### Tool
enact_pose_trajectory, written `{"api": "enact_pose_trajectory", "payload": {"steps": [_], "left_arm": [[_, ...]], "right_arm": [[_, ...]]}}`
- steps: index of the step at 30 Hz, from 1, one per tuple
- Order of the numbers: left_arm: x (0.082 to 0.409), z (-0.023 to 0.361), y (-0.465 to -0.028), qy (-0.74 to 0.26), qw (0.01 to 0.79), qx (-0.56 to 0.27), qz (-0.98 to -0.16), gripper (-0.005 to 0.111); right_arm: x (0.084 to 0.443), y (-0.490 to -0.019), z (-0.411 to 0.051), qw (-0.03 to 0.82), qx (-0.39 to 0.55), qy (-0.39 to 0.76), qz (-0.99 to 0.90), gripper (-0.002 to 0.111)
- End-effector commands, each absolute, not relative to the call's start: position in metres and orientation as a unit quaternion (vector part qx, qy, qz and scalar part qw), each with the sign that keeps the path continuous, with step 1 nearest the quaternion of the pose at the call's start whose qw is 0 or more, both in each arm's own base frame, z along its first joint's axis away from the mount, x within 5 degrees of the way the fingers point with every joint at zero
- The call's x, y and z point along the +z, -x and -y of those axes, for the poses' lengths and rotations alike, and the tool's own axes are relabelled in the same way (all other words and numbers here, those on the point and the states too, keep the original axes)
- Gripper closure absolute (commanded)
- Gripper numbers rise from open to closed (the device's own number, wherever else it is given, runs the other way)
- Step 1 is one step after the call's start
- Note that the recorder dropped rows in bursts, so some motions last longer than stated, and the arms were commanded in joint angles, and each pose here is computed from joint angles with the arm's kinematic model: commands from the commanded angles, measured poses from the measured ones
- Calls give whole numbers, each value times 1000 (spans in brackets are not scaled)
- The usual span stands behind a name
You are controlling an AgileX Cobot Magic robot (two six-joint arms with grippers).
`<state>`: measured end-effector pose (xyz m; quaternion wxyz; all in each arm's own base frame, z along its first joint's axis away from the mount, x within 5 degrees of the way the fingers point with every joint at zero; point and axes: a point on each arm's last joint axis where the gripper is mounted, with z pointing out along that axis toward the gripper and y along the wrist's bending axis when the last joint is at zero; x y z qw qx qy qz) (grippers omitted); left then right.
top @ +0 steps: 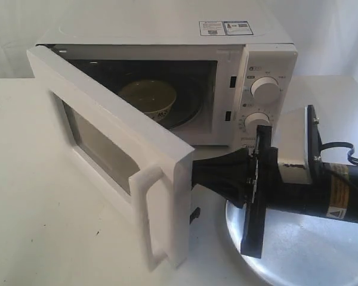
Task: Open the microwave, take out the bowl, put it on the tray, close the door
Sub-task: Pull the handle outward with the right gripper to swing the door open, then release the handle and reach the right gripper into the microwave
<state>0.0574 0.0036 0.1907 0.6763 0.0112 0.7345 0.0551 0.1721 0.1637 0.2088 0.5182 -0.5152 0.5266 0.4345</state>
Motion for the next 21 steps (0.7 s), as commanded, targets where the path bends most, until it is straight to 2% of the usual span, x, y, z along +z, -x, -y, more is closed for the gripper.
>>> {"api": "enact_pose_trajectory", "payload": {"steps": [1,5,14,21], "left_arm": [[192,-3,-57,-10,680,51,-732,107],[192,-3,-57,-10,680,51,-732,107],[192,-3,-57,-10,680,51,-732,107],[192,-3,-57,-10,680,51,-732,107]], "right_arm": [[216,-172,-171,533,444,508,-511,108],[210,-197,-165,567,369,428,-600,108],[192,-216,-208,540,377,477,-582,108],[193,-246,-212,577,279,470,-607,108]]}}
